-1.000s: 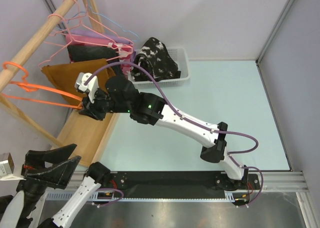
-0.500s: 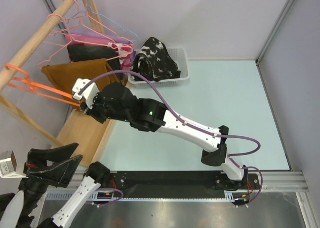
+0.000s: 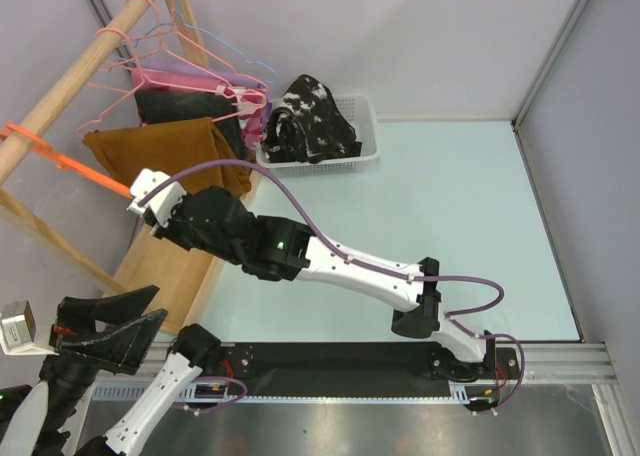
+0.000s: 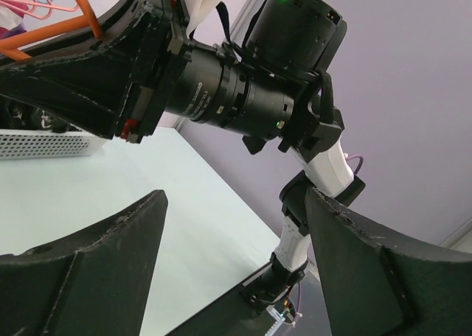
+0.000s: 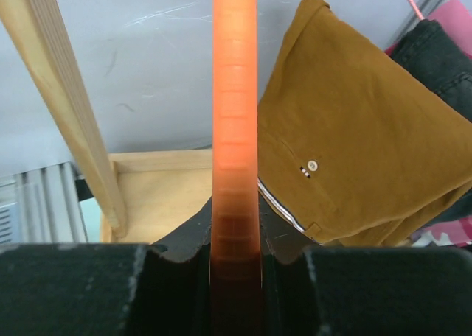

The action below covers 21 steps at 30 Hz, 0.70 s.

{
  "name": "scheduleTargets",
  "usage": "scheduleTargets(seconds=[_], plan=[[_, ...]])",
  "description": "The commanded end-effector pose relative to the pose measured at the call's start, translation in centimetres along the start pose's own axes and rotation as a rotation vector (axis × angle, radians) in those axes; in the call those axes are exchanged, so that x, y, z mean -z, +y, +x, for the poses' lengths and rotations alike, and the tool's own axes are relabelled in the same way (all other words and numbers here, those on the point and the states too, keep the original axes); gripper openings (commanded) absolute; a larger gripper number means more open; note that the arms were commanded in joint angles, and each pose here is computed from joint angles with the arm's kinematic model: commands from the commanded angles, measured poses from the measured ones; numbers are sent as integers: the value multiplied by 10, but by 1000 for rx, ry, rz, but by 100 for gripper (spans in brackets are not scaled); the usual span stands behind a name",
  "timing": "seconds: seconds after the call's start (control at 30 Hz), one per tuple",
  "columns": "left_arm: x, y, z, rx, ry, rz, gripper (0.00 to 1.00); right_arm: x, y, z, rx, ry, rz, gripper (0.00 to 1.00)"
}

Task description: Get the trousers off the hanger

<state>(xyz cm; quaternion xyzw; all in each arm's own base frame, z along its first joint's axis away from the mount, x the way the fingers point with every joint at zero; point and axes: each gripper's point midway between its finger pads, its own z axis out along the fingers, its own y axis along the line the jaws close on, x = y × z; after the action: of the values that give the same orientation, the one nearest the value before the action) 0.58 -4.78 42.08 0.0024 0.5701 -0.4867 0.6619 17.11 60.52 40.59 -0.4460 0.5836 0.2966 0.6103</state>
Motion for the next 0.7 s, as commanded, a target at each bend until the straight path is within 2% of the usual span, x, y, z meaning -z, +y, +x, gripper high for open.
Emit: scheduleTargets(seconds=[0.0,0.17,0.37,0.4,0.57,0.6,0.67], plan=[[8,-9,-3,10,-27,45,81,5,-2,-20,45,-52,88,0],[10,-10,-6,10,-40,47,81,8,15,-15,112,-37,101,0],[14,-14,-12,16,-55,54,81,13,31,-9,92,-22,71,1],[14,-15,-13,21,-55,54,80,15,35,-10,84,-25,62,8],[14,-21,-18,35,-66,67,80,21,46,-12,-13,-48,41,27],[14,-21,-20,39,-71,68,80,22,47,-7,-26,-39,39,33],[16,-26,-25,44,-84,81,80,24,49,-9,-78,-52,35,38]])
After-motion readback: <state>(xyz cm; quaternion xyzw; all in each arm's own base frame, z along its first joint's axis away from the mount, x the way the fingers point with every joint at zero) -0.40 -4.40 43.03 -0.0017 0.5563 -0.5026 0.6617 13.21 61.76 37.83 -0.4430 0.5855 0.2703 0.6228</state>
